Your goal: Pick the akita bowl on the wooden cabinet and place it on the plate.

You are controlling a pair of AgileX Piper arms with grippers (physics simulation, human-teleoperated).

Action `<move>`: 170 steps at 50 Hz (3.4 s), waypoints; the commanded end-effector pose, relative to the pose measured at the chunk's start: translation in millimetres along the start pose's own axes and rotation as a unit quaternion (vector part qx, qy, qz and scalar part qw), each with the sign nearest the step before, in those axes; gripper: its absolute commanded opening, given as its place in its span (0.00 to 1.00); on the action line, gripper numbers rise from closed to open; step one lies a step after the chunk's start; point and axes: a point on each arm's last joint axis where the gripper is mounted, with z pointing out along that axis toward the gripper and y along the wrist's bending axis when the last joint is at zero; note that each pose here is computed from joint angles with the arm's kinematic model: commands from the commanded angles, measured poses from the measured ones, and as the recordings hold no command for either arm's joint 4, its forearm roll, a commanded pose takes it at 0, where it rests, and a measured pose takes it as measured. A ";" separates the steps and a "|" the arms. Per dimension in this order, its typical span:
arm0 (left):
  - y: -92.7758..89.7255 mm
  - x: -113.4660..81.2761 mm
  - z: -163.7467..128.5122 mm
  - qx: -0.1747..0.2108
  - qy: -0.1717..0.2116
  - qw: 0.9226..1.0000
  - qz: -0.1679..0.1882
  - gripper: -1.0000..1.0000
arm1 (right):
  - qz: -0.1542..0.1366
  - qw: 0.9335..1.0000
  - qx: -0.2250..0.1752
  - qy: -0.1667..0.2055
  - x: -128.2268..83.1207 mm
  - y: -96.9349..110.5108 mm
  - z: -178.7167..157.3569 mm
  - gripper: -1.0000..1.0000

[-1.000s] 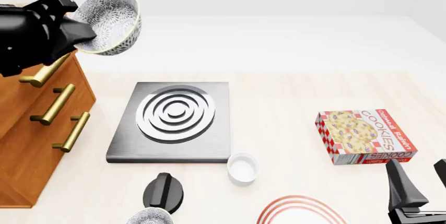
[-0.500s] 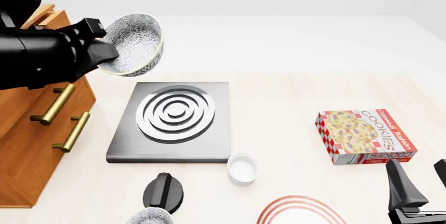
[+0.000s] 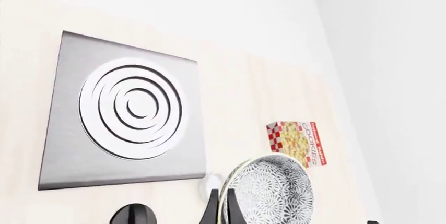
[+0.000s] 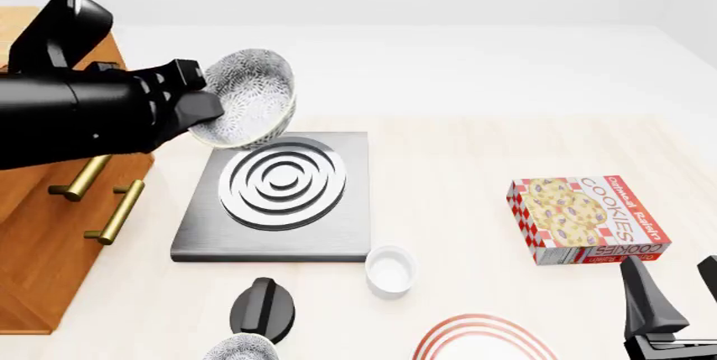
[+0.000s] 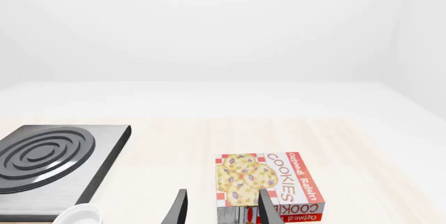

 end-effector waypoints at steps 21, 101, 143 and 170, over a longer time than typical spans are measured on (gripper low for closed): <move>-19.8 25.1 4.7 0.041 0.053 0.997 0.046 0.00 | 0.000 1.000 0.000 0.000 0.0 0.0 0.0 1.00; -50.6 74.8 34.3 0.079 0.146 0.978 0.124 0.00 | 0.000 1.000 0.000 0.000 0.0 0.0 0.0 1.00; -64.1 105.1 46.2 0.096 0.189 0.965 0.154 0.00 | 0.000 1.000 0.000 0.000 0.0 0.0 0.0 1.00; -70.7 129.8 56.2 0.102 0.218 0.957 0.163 0.00 | 0.000 1.000 0.000 0.000 0.0 0.0 0.0 1.00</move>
